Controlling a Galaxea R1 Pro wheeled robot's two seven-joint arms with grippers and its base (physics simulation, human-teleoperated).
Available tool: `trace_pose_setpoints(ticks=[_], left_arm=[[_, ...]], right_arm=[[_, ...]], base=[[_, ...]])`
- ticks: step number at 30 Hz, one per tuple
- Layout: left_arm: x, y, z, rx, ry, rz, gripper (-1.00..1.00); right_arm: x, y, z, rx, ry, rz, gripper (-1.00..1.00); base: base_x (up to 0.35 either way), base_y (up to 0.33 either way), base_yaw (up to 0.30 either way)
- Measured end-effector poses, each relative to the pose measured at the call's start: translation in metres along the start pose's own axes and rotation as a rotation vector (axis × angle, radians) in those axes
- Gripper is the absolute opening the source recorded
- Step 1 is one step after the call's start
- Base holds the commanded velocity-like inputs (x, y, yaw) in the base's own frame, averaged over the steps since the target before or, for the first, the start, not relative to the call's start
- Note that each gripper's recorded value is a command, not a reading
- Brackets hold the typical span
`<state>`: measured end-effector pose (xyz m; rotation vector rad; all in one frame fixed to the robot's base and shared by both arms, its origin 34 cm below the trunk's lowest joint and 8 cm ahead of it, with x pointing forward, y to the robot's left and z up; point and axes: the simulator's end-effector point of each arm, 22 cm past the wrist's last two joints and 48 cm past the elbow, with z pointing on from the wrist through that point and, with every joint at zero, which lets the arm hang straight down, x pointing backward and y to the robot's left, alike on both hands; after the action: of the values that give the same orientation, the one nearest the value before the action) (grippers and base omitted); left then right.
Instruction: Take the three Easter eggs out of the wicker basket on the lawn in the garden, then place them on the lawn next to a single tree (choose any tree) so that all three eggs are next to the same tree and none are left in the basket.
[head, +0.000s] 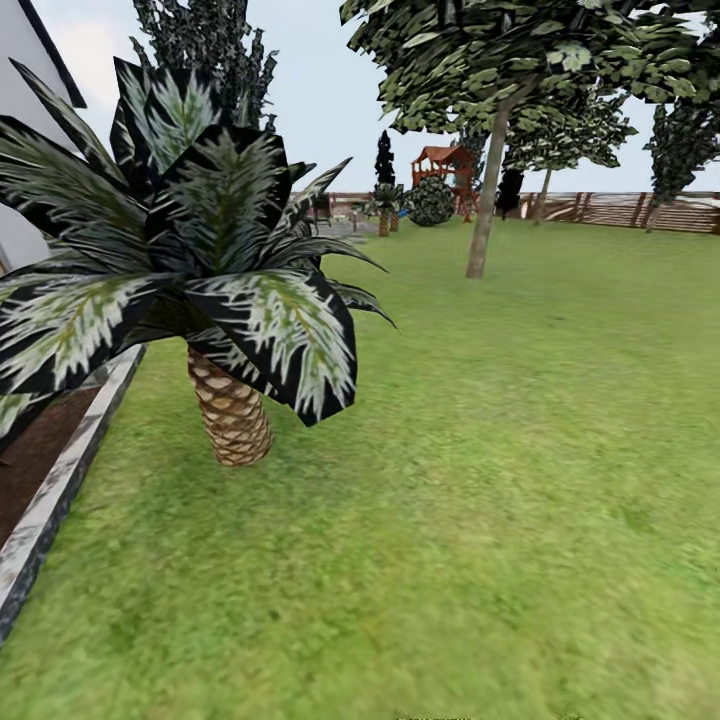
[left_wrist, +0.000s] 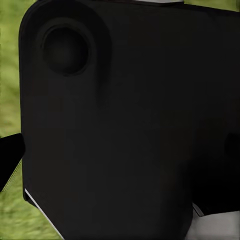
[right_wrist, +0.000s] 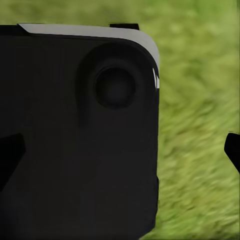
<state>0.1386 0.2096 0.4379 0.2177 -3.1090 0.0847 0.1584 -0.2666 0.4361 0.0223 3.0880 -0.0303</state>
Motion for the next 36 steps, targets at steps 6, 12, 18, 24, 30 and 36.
trace_pose_setpoints(ticks=[6, 12, 18, 24, 30, 36], left_arm=[[0.0002, 0.0, 0.0, 0.0, 0.0, 0.0, 1.0], [-0.0001, 0.0, 0.0, 0.0, 0.0, 0.0, 1.0], [0.0002, 0.0, 0.0, 0.0, 0.0, 0.0, 1.0], [0.0, 0.0, 0.0, 0.0, 0.0, 0.0, 1.0], [0.0, 0.0, 0.0, 0.0, 0.0, 0.0, 1.0], [0.0016, 0.0002, 0.0, -0.001, 0.004, 0.0, 1.0]], right_arm=[[0.0, -0.0006, 0.0, 0.001, 0.0, 0.0, 1.0], [0.0002, 0.0003, 0.0, 0.0, 0.0, 0.0, 1.0], [0.0, -0.0007, 0.0, 0.001, 0.0, 0.0, 1.0], [0.0, -0.0009, 0.0, 0.001, 0.0, 0.0, 1.0], [0.0, -0.0007, 0.0, 0.001, 0.0, 0.0, 1.0], [0.0019, -0.0019, -0.0001, 0.003, 0.005, 0.001, 1.0]], base=[[0.0, 0.0, -0.295], [0.0, 0.0, -0.295], [0.0, 0.0, -0.295], [0.0, 0.0, -0.296], [0.0, 0.0, -0.296], [0.0, 0.0, -0.26]])
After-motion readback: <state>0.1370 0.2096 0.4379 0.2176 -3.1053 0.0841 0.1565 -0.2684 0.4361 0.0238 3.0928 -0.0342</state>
